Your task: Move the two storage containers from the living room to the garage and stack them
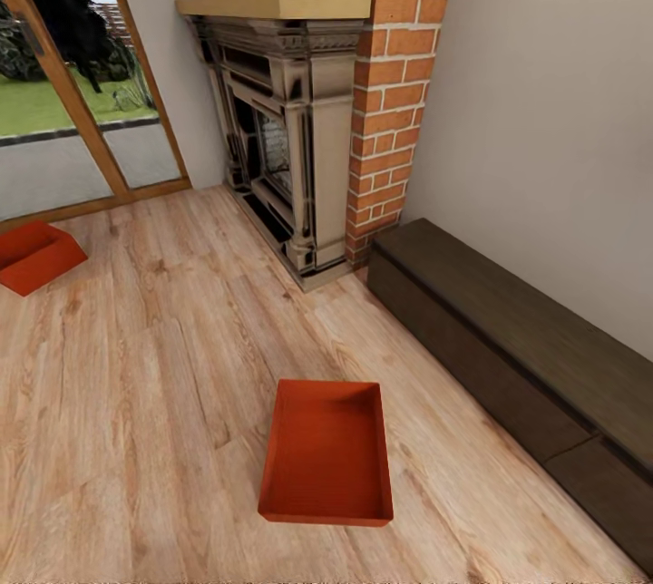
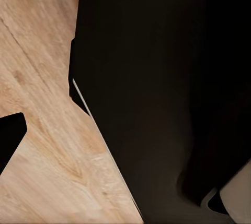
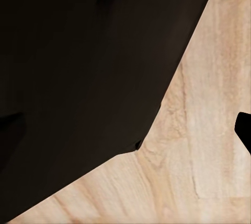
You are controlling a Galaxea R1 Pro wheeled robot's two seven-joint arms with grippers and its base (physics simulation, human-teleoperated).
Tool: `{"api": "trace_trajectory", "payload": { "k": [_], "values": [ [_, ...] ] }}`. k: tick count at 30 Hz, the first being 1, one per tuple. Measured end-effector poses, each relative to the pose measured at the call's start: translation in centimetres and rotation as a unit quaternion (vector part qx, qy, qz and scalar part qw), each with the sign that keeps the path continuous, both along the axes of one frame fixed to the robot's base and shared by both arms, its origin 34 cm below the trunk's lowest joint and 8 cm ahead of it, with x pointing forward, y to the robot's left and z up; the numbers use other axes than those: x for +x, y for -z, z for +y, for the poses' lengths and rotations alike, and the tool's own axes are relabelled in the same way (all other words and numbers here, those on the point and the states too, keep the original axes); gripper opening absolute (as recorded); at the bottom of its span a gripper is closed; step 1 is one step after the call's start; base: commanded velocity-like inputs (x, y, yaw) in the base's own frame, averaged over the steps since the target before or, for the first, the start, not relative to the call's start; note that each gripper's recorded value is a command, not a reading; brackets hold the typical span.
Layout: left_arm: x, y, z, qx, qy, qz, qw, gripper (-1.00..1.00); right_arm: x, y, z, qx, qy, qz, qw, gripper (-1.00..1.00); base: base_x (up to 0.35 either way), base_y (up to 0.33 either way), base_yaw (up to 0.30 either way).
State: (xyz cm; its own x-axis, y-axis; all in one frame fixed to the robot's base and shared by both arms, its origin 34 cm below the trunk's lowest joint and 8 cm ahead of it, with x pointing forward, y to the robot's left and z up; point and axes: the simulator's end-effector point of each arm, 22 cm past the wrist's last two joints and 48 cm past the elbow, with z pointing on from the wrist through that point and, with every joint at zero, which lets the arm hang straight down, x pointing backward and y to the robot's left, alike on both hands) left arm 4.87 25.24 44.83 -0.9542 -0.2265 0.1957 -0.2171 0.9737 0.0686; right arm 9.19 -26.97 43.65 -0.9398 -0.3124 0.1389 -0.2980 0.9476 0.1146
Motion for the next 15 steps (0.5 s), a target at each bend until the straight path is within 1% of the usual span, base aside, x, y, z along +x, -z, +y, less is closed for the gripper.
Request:
{"api": "trace_trajectory", "payload": {
  "k": [15],
  "values": [
    [-0.89, -0.23, 0.0, 0.0, 0.0, 0.012, 0.9999, 1.0, -0.92, -0.12, 0.0, 0.0, 0.0, 0.012, 0.9999, 1.0, 0.0, 0.0, 0.0]
  ]
}}
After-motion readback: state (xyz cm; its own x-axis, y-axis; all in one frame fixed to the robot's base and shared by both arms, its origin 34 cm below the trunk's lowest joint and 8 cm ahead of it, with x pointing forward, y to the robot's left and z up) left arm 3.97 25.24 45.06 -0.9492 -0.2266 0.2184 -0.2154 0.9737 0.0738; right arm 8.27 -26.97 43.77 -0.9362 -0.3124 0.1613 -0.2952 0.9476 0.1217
